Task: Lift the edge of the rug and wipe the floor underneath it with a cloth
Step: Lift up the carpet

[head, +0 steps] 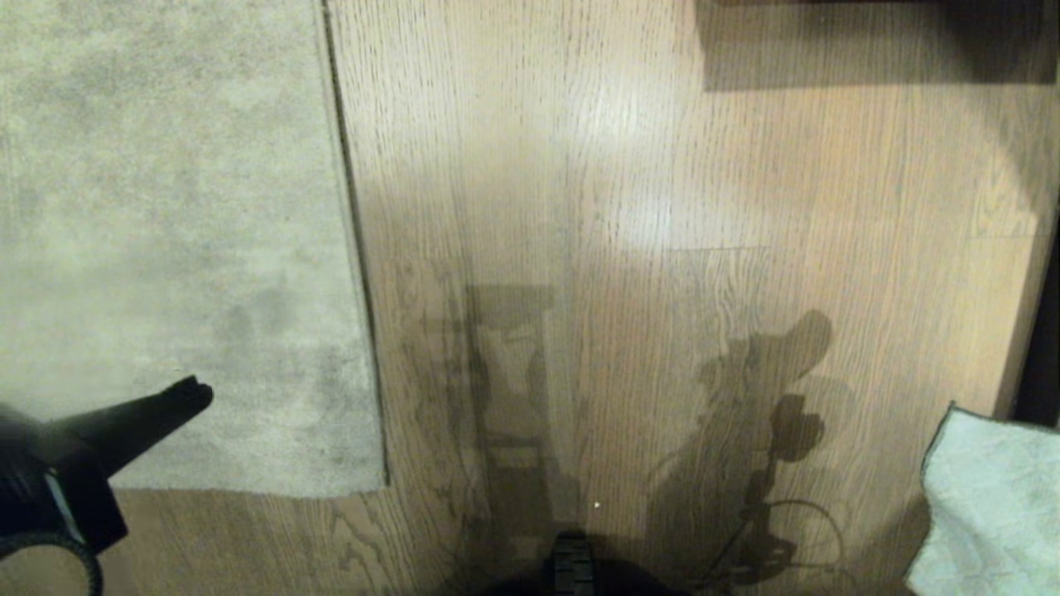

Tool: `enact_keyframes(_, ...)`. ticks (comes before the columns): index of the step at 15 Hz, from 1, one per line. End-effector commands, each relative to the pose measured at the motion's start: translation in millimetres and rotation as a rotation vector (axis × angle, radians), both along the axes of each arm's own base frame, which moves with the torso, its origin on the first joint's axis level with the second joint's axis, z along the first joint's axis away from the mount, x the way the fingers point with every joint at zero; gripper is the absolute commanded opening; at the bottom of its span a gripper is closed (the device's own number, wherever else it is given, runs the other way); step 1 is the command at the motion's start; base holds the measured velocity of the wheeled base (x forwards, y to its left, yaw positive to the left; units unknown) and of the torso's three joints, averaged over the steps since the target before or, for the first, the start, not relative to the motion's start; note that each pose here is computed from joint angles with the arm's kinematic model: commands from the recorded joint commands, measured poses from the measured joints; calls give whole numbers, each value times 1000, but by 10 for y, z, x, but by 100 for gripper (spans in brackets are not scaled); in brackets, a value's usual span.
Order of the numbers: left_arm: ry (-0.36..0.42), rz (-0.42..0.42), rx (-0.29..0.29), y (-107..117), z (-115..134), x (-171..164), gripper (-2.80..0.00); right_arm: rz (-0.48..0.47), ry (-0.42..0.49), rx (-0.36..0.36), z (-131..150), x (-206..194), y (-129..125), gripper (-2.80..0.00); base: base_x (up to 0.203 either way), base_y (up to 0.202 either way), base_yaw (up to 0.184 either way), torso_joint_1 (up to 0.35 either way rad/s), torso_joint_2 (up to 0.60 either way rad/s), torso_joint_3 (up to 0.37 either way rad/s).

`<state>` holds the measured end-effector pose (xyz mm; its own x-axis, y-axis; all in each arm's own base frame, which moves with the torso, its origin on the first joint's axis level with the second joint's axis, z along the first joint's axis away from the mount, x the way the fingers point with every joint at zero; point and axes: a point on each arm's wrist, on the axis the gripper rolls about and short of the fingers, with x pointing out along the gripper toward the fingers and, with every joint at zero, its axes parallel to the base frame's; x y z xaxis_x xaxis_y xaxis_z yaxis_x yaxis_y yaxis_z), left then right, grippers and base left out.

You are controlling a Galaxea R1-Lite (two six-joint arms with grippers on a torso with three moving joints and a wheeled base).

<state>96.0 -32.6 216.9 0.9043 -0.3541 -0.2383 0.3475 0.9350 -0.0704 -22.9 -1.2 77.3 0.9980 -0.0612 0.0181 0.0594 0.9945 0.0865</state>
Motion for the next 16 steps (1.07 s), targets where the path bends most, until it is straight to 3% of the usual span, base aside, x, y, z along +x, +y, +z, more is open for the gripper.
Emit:
enact_keyframes(1, 81, -72, 28, -133, -101, 134, -280, 0, 1, 0, 1, 1, 0, -280, 0, 0, 0, 0, 0, 0)
enact_keyframes(4, 154, -123, 63, -255, -210, 253, -280, 0, 1, 0, 1, 1, 0, -280, 0, 0, 0, 0, 0, 0)
enact_keyframes(12, 308, -165, 133, -441, -472, 486, -280, 0, 1, 0, 1, 1, 0, -280, 0, 0, 0, 0, 0, 0)
enact_keyframes(16, 281, -193, 133, -627, -577, 708, -280, 0, 1, 0, 1, 1, 0, -280, 0, 0, 0, 0, 0, 0)
